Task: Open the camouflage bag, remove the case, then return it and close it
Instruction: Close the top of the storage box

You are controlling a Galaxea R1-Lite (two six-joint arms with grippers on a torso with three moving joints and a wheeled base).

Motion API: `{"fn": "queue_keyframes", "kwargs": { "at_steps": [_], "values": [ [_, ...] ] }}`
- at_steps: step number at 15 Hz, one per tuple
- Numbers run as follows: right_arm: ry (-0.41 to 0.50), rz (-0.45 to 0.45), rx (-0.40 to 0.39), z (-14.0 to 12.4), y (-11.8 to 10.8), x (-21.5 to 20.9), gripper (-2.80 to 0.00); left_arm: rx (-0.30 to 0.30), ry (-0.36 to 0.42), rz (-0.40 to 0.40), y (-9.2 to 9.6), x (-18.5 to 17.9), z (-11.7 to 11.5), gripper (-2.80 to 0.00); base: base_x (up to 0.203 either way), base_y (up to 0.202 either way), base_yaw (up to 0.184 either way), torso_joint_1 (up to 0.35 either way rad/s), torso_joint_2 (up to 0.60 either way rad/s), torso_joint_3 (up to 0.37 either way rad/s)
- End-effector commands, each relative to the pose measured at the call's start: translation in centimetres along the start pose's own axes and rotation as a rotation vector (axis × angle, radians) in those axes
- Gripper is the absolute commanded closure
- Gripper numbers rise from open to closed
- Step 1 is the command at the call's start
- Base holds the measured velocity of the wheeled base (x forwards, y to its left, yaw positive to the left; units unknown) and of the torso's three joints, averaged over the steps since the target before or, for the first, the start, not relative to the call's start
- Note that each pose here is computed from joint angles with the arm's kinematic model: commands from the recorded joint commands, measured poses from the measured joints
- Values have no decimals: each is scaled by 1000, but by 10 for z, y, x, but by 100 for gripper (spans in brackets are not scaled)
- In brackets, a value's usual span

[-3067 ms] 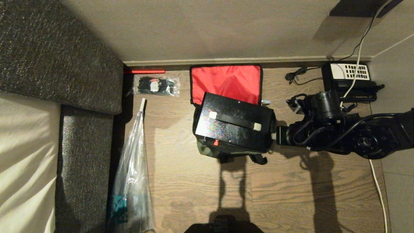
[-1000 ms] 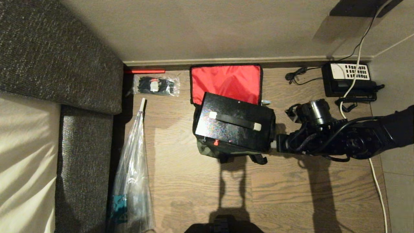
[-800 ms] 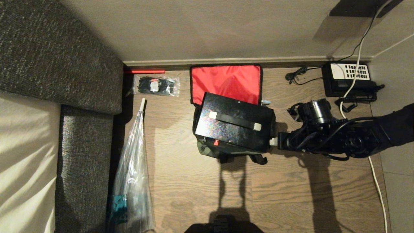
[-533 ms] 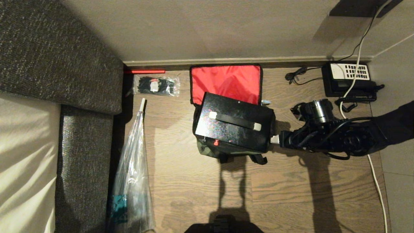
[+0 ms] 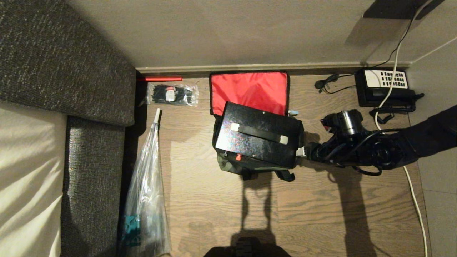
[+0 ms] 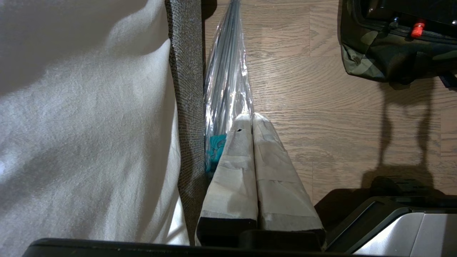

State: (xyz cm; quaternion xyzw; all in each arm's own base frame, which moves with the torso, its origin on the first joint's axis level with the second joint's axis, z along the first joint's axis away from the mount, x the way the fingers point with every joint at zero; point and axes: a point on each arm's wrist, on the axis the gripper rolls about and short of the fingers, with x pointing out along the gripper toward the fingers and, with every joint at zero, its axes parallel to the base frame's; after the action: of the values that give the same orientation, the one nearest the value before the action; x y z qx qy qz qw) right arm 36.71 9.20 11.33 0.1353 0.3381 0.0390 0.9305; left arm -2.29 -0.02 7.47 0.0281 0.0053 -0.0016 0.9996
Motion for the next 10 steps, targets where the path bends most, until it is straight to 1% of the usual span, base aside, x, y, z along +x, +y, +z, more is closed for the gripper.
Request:
{"fn": "queue_keyframes", "kwargs": {
  "at_steps": [1,4,6,10],
  "values": [
    [19,-5,2,-4,-1,9,-280,1,-3,0,0,0,0,0,0,0,0,0,0,0],
    [25,-11,2,-7,-2,18,-280,1,-3,-1,0,0,0,0,0,0,0,0,0,0],
    [-18,6,15,-4,-1,24,-280,1,-3,-1,0,0,0,0,0,0,0,0,0,0],
    [-57,18,17,-1,1,34,-280,1,-3,-1,0,0,0,0,0,0,0,0,0,0]
  ]
}}
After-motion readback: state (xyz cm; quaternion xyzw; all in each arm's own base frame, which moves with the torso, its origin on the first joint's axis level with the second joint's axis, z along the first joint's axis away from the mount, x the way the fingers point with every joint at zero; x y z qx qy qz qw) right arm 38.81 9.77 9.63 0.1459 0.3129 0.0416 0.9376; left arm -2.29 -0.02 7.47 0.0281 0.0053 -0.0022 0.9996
